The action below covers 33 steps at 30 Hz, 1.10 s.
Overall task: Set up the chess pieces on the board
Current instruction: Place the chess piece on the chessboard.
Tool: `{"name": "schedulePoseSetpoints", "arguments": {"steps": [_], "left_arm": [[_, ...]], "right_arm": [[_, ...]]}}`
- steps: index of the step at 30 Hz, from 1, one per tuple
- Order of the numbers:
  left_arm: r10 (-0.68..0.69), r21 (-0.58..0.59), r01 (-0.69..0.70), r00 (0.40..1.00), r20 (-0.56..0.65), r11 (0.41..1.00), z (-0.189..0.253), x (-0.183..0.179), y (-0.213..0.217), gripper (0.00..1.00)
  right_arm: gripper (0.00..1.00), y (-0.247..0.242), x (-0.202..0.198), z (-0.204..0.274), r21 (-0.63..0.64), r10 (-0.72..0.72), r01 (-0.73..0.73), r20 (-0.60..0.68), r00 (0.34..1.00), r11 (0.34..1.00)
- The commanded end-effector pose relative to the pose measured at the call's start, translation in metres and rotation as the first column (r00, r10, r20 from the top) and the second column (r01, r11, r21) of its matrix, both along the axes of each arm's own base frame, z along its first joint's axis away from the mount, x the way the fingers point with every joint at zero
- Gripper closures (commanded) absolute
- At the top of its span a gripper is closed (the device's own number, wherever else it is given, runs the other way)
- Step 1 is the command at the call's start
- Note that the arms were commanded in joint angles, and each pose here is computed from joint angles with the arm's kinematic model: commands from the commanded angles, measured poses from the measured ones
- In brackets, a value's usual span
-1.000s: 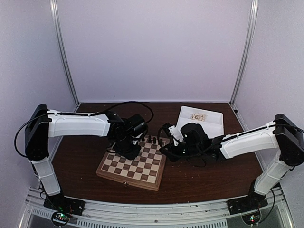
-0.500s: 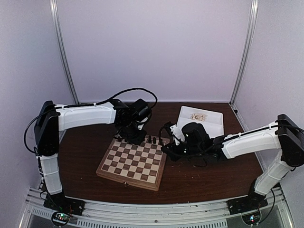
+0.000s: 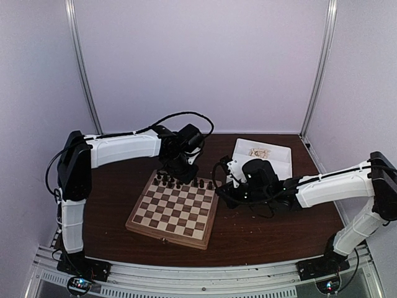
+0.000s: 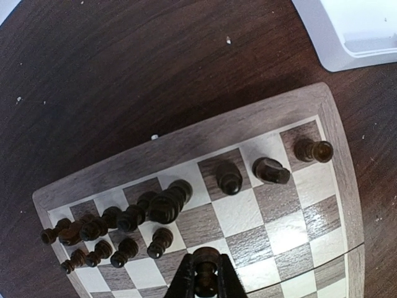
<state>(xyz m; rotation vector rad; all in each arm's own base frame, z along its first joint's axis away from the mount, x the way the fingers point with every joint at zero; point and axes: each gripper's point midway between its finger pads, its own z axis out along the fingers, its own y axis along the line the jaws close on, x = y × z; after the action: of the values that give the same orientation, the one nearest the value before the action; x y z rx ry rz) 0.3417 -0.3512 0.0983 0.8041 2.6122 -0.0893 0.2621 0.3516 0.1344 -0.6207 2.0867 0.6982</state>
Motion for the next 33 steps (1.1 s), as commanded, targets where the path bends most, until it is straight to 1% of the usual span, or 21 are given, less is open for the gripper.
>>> {"name": "schedulePoseSetpoints", "arguments": {"steps": [1, 24, 29, 33], "left_arm": [[-0.024, 0.013, 0.024, 1.000, -0.003, 1.000, -0.005, 0.007, -0.003, 0.97], [-0.009, 0.052, 0.011, 0.999, -0.051, 0.999, -0.039, 0.009, 0.001, 0.96], [-0.003, 0.061, 0.006, 0.999, -0.048, 0.998, -0.042, 0.011, 0.003, 0.92], [-0.001, 0.058, 0.004, 0.999, -0.047, 0.998, -0.041, 0.012, 0.002, 0.85]], "right_arm": [[0.99, -0.009, 0.001, 0.008, -0.009, -0.027, 0.028, 0.034, 0.999, 1.000], [1.00, -0.015, 0.002, 0.015, -0.009, -0.049, 0.049, 0.056, 0.997, 0.999], [1.00, -0.014, 0.002, 0.014, -0.012, -0.047, 0.048, 0.055, 0.997, 0.999], [1.00, -0.015, 0.003, 0.013, -0.016, -0.049, 0.050, 0.055, 0.997, 0.999]]}}
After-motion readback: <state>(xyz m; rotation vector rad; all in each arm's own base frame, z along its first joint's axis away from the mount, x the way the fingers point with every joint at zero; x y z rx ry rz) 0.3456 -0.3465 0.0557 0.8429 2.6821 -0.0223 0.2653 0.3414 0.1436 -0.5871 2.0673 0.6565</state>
